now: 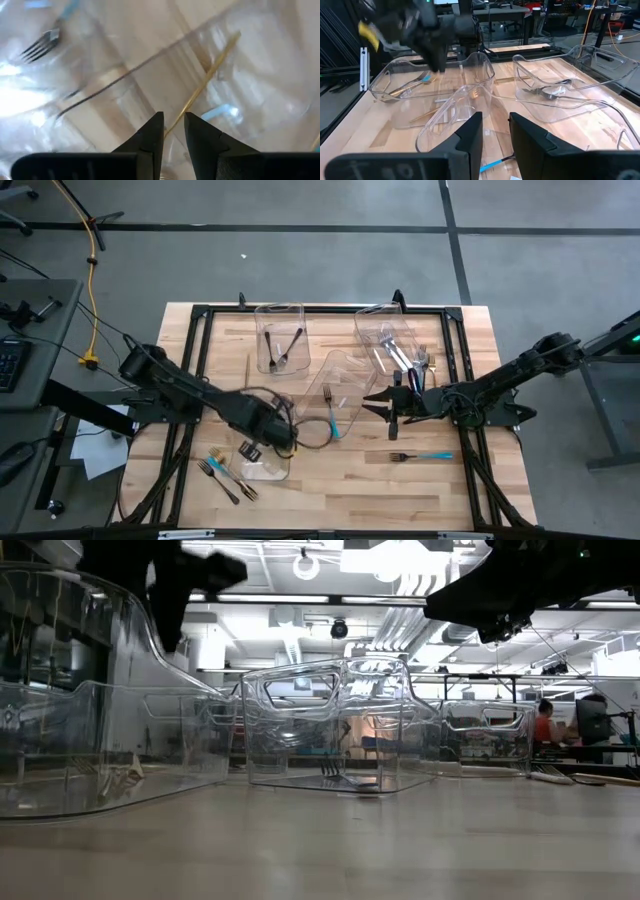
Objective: Sort silverware by color (type)
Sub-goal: Put the gold fork into the bottom left transparent bin
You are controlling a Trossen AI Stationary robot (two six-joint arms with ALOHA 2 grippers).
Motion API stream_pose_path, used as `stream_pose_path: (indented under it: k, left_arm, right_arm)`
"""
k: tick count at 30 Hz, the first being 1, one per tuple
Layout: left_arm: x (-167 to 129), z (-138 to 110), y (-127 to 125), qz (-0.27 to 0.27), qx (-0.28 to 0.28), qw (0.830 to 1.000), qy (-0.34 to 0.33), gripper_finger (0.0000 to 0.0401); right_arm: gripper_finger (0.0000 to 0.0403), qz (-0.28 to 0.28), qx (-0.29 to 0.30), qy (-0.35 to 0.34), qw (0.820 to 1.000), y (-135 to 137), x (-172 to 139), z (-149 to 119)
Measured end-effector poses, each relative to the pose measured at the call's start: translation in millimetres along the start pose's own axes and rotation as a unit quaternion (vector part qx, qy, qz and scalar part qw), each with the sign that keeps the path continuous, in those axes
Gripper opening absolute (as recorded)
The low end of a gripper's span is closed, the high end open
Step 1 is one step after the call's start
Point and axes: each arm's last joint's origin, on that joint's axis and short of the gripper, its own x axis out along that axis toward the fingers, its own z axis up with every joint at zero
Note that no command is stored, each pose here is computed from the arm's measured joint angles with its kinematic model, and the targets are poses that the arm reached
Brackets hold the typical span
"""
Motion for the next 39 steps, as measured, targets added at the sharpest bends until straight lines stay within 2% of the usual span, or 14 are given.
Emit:
stream_pose_path:
  k: [5,7,9,12,16,20,25,27,32,34,39]
  left_arm:
    - [-45.1,-23.1,15.6,0.015,-0.113,0.990,-0.086,0.0071]
    - [-65.0,-39.5,20.2,0.037,-0.159,0.979,-0.119,0.0071]
    - [-84.8,-57.3,22.8,0.078,-0.202,0.961,-0.170,0.0071]
    - [-108.0,-85.6,24.8,0.148,-0.260,0.917,-0.264,0.0071]
    - [-117.9,-117.3,22.8,0.208,-0.316,0.838,-0.394,0.0071]
    - [-99.6,-136.8,17.3,0.243,-0.308,0.774,-0.497,0.0071]
    - [-58.1,-148.9,10.5,0.283,-0.296,0.719,-0.562,0.0071]
    - [-44.6,-152.2,8.7,0.292,-0.298,0.706,-0.572,0.0071]
    - [-19.6,-157.1,4.1,0.289,-0.306,0.709,-0.566,0.0071]
    - [-16.8,-156.5,3.8,0.287,-0.308,0.711,-0.563,0.0071]
    - [-19.5,-156.3,4.6,0.292,-0.312,0.701,-0.571,0.0071]
  right_arm:
    - [0.0092,-0.001,0.000,0.000,1.000,-0.1,0.0,-0.1]
    - [0.0092,-0.001,-0.001,0.001,1.000,-0.1,0.0,-0.3]
    - [0.0092,-0.002,-0.003,0.005,1.000,-0.3,0.0,-1.0]
    - [0.0092,-0.002,-0.009,0.006,1.000,-0.3,0.0,-1.3]
    - [0.0092,-0.018,-0.027,-0.008,0.999,-0.9,0.0,1.5]
    - [0.0092,-0.051,-0.051,-0.035,0.997,-2.3,-0.4,7.0]
    - [0.0092,-0.077,-0.075,-0.067,0.992,-4.0,-0.8,14.8]
    - [0.0092,-0.084,-0.075,-0.079,0.990,-6.5,-0.1,17.9]
    - [0.0092,-0.117,-0.050,-0.101,0.987,-19.8,3.5,24.2]
    - [0.0092,-0.135,-0.028,-0.109,0.984,-27.4,5.2,26.3]
    - [0.0092,-0.168,0.014,-0.116,0.979,-44.8,9.4,27.9]
